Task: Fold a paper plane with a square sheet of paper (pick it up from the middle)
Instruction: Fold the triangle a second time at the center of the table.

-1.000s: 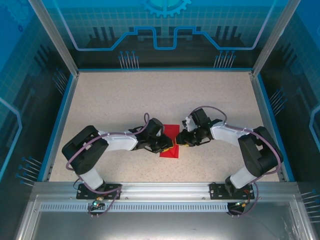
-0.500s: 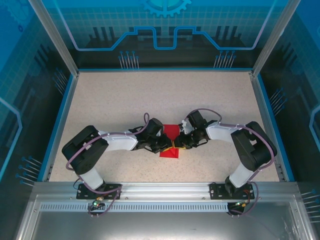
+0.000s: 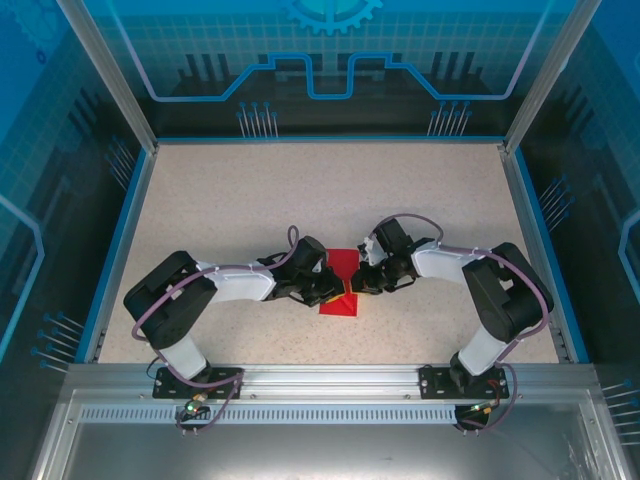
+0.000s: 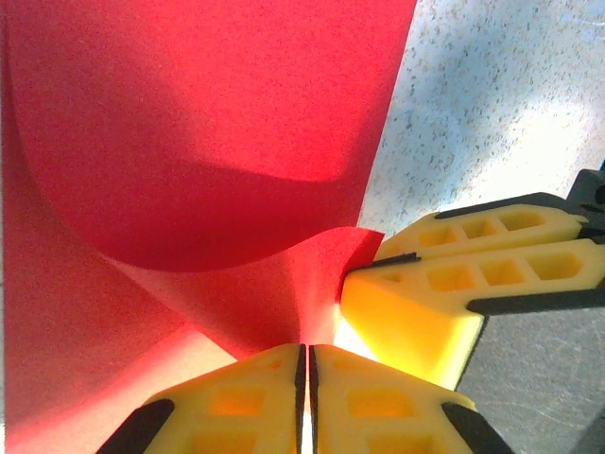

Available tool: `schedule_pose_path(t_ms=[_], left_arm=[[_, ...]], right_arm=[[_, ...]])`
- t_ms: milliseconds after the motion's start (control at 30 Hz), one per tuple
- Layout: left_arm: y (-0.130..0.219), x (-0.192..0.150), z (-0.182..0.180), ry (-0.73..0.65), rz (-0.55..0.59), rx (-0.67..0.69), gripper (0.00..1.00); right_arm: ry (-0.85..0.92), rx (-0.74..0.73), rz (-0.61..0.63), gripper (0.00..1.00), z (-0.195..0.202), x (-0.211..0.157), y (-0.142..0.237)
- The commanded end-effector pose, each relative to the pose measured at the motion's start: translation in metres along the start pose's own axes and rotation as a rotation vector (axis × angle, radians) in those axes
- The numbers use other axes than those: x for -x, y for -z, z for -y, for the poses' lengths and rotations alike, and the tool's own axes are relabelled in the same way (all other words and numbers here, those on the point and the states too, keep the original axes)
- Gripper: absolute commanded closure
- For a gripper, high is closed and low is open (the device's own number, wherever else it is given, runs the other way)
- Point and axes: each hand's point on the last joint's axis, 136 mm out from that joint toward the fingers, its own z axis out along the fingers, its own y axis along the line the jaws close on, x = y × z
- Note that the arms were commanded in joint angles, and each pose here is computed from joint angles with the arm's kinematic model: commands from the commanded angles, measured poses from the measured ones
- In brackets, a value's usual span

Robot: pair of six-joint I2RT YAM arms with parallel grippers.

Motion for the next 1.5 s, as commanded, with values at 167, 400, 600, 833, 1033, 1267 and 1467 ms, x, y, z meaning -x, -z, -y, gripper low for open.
schedule_pose_path(t_ms=[167, 400, 600, 833, 1033, 1267, 1467], left_arm=[[-0.002, -0.001, 0.01, -0.03, -0.014, -0.026, 0.88], [-0.005, -0.001, 0.011, -0.033, -0.023, -0.024, 0.88], [-0.008, -0.001, 0.01, -0.034, -0.026, -0.018, 0.88], [-0.01, -0.001, 0.006, -0.028, -0.029, -0.008, 0.89], [-0.011, 0.0, 0.005, -0.028, -0.03, -0.005, 0.89], [-0.011, -0.001, 0.007, -0.033, -0.031, -0.01, 0.89], [-0.009, -0.001, 0.01, -0.04, -0.029, -0.021, 0.89]], right_arm=[[-0.001, -0.066, -0.006, 0.92, 0.009, 0.001, -0.001], [-0.001, -0.081, -0.001, 0.92, 0.011, 0.003, 0.0], [-0.002, -0.085, -0.002, 0.92, 0.012, 0.005, -0.001], [0.001, -0.087, -0.003, 0.93, 0.012, 0.007, -0.001], [-0.005, -0.093, -0.005, 0.93, 0.014, 0.007, -0.002], [-0.005, -0.098, -0.005, 0.93, 0.014, 0.008, -0.003], [-0.006, -0.109, -0.005, 0.93, 0.016, 0.007, -0.003]])
